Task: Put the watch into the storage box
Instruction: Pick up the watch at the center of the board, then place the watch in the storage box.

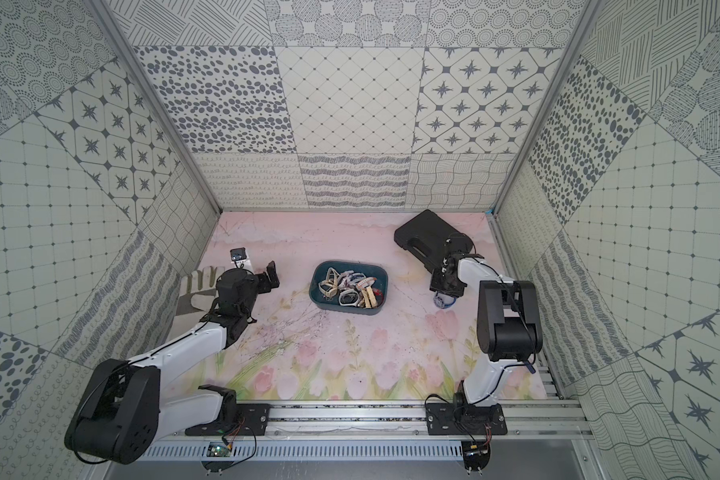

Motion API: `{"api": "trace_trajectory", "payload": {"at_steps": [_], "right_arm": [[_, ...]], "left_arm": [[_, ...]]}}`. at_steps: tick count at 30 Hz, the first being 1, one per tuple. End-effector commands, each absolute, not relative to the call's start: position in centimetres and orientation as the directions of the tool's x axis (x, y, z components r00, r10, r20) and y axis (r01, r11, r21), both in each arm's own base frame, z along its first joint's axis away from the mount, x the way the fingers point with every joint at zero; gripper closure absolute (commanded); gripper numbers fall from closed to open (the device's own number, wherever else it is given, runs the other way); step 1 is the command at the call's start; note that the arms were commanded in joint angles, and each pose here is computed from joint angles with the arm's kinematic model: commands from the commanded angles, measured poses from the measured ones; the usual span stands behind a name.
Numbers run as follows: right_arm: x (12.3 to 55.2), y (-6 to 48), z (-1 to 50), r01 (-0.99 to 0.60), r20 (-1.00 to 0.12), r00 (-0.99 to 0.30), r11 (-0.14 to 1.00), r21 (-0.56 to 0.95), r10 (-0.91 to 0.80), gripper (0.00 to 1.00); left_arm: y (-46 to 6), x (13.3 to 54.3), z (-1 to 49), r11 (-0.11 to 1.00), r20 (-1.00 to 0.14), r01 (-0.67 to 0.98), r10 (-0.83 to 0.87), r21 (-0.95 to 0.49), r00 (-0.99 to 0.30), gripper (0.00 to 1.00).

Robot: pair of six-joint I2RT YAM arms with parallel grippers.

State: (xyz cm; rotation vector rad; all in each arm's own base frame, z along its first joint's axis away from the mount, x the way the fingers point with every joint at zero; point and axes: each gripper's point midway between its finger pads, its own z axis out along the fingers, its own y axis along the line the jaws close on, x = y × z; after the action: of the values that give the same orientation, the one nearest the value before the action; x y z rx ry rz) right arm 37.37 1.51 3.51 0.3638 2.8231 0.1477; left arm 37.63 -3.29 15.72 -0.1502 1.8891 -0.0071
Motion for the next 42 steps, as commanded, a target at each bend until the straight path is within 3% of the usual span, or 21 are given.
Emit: {"api": "trace_trajectory", "payload": {"at_steps": [1,10,17,25,34,42], "right_arm": [[37.8,1.4,4.0,0.226,-0.282,-0.926,0.967,0.120,0.251,0.66],[36.7,1.6,5.1,0.194,-0.268,-0.938,0.974,0.118,0.220,1.00],[34.7,5.9,11.3,0.046,-0.359,-0.930,0.992,0.120,0.086,1.00],[35.3,17.8,18.8,-0.264,-0.514,-0.848,0.946,0.190,-0.133,1.00],[39.2,32.4,17.2,-0.490,-0.490,-0.812,0.827,0.275,-0.318,1.00],[41.5,38.8,13.9,-0.552,-0.430,-0.806,0.779,0.297,-0.407,1.00]], "left_arm": [[-3.5,37.7,16.1,0.991,-0.946,-0.086,-0.122,-0.101,-0.301,0.01],[-3.5,37.5,16.4,0.991,-0.949,-0.085,-0.124,-0.103,-0.292,0.00],[-3.6,37.4,16.6,0.990,-0.947,-0.078,-0.133,-0.115,-0.292,0.00],[-3.7,37.2,16.6,0.990,-0.945,-0.076,-0.136,-0.119,-0.296,0.00],[-3.8,37.1,16.4,0.990,-0.943,-0.069,-0.138,-0.122,-0.303,0.00],[-3.8,37.2,16.4,0.990,-0.943,-0.070,-0.138,-0.122,-0.302,0.01]]}}
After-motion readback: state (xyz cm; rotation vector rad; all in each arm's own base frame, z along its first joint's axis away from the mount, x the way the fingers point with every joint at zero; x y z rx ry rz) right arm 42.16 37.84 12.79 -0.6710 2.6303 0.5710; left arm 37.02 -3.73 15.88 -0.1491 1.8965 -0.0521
